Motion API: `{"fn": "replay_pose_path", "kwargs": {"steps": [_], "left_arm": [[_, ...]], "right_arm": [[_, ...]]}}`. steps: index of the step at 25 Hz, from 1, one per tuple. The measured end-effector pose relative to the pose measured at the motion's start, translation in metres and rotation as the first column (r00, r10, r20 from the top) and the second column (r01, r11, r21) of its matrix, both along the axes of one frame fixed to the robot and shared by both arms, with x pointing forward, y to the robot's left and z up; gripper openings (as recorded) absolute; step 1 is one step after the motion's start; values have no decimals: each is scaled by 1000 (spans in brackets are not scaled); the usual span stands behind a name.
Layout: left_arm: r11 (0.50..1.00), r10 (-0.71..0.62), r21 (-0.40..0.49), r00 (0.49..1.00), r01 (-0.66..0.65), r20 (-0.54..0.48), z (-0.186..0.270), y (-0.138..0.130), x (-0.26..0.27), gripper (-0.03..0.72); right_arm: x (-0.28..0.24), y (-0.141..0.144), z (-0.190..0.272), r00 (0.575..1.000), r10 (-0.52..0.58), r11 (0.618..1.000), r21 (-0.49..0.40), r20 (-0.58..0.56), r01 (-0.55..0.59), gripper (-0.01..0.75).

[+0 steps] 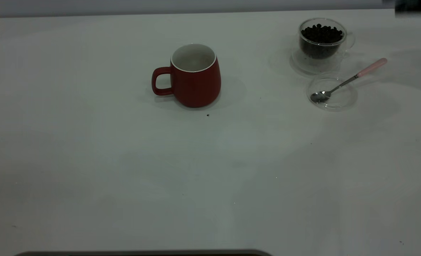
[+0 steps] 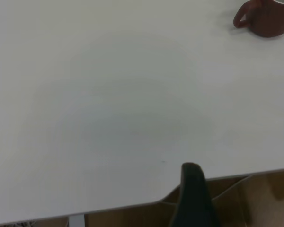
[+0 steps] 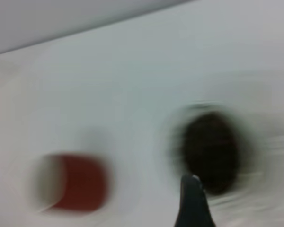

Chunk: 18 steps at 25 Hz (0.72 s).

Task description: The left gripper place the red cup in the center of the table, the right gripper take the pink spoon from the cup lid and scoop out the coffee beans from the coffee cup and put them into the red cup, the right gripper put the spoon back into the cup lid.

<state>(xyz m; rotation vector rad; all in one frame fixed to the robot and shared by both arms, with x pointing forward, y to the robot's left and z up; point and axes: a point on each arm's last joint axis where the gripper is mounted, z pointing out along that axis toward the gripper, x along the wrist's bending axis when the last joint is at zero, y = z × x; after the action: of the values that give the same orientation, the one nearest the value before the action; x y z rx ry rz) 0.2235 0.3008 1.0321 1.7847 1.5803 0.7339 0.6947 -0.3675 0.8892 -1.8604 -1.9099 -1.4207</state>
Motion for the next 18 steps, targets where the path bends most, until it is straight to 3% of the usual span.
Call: {"fn": "replay_pose_path", "kwargs": {"steps": [3,6,9,11,14,18], "left_arm": [[1000,-1,1,1000,1,0,0,0,0,587],[1000,-1,1,1000,1,0,0,0,0,587],[1000,-1,1,1000,1,0,0,0,0,587],[1000,-1,1,1000,1,0,0,0,0,587],[1000,-1,1,1000,1,0,0,0,0,587],[1000,-1,1,1000,1,0,0,0,0,587]], "right_arm": [[-22,50,67,965,255,963,-72,-56,-258,563],[-58,85,129,920,355,869,-305,-165,-390,563],[-105,102,183,933,295,797,-486,-205,-358,563],[-141,104,208,957,208,790,-543,-203,-286,563],[-193,96,214,970,82,783,-587,-231,-206,563],[-263,84,191,958,-42,746,-647,-284,-159,563]]}}
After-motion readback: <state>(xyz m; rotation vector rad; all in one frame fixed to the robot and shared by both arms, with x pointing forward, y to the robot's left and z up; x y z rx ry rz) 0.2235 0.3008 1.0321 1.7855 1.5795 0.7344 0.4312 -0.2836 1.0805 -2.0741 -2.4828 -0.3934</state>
